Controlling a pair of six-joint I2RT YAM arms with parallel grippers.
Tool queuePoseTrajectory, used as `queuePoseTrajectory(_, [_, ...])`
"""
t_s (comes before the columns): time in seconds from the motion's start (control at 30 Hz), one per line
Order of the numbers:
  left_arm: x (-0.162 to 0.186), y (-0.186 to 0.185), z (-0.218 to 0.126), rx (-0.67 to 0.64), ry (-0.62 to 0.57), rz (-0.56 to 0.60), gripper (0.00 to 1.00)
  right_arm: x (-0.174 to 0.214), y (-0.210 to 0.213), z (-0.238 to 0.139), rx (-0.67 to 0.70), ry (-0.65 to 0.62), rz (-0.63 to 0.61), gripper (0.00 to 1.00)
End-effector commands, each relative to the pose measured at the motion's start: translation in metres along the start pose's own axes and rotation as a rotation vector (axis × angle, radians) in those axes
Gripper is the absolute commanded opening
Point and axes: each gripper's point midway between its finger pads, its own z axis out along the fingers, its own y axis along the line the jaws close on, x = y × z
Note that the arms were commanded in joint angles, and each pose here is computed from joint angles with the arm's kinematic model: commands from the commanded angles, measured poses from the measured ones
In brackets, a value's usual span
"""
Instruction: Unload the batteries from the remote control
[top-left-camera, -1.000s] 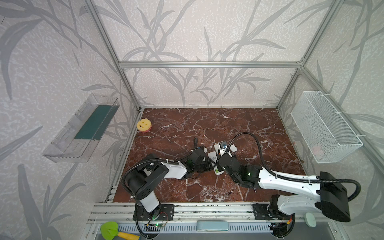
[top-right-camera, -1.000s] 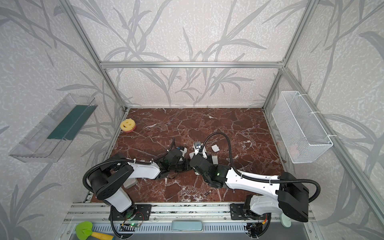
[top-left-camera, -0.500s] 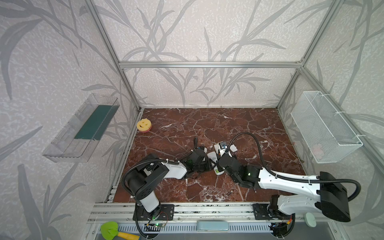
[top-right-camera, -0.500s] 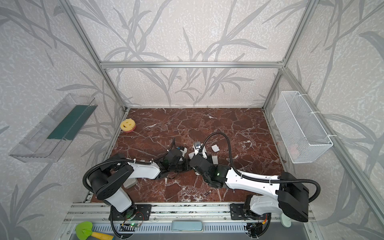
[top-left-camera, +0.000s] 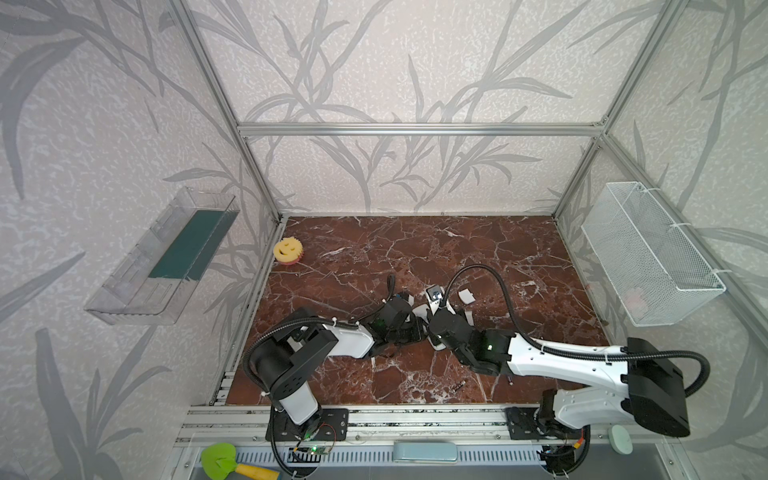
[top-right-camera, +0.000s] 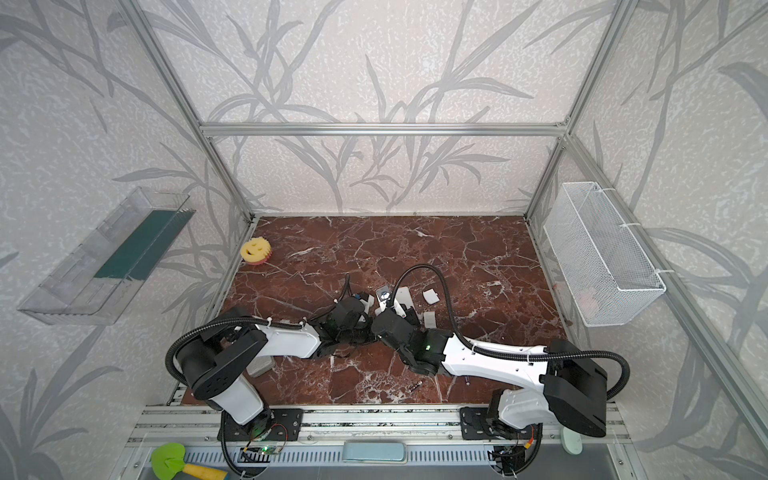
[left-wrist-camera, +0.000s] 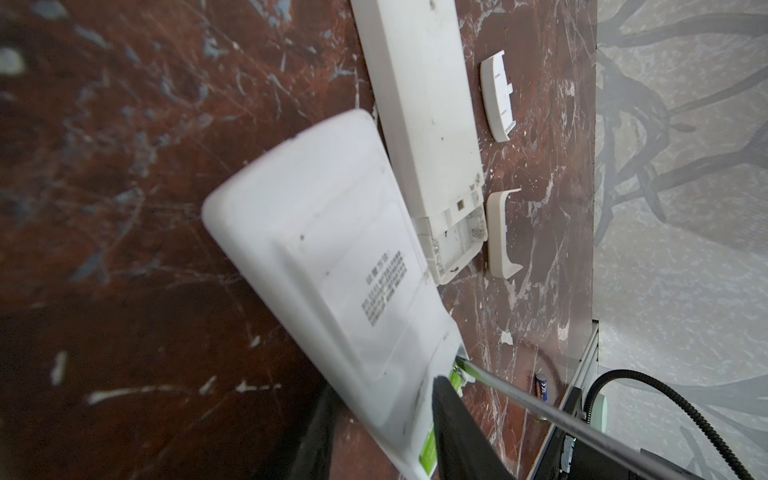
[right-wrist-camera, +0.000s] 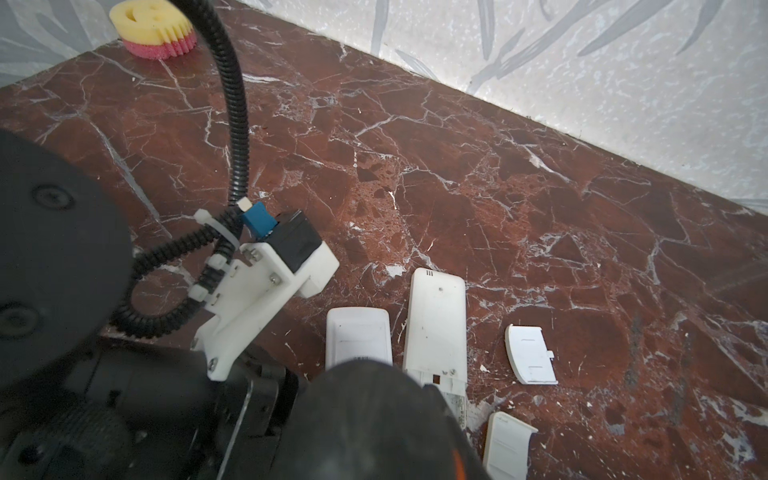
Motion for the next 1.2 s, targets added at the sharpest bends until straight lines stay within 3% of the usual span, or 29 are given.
queuePoseTrajectory(0.0, [0.026, 0.041, 0.004, -0.141, 0.087, -0.041, 0.41, 0.020, 0.004, 0.001, 0.008, 0.072, -0.105, 0.00])
queuePoseTrajectory(0.2, [0.029, 0.049, 0.004, -0.168, 0.098, -0.053, 0.41, 0.037, 0.018, 0.001, -0.019, 0.129, -0.234, 0.00])
queuePoseTrajectory(0.53, [0.033, 0.058, 0.005, -0.189, 0.109, -0.081, 0.41, 0.079, 0.033, -0.003, -0.125, 0.253, -0.299, 0.00])
queuePoseTrajectory(0.7, [0.036, 0.065, 0.006, -0.201, 0.120, -0.098, 0.41, 0.081, 0.025, -0.008, -0.140, 0.237, -0.135, 0.00])
queuePoseTrajectory(0.87, [0.041, 0.070, 0.006, -0.207, 0.131, -0.112, 0.41, 0.073, 0.001, -0.007, -0.168, 0.169, 0.224, 0.00])
queuePoseTrajectory(1.17, [0.053, 0.080, 0.001, -0.229, 0.157, -0.127, 0.38, 0.067, -0.008, 0.000, -0.180, 0.150, 0.461, 0.00])
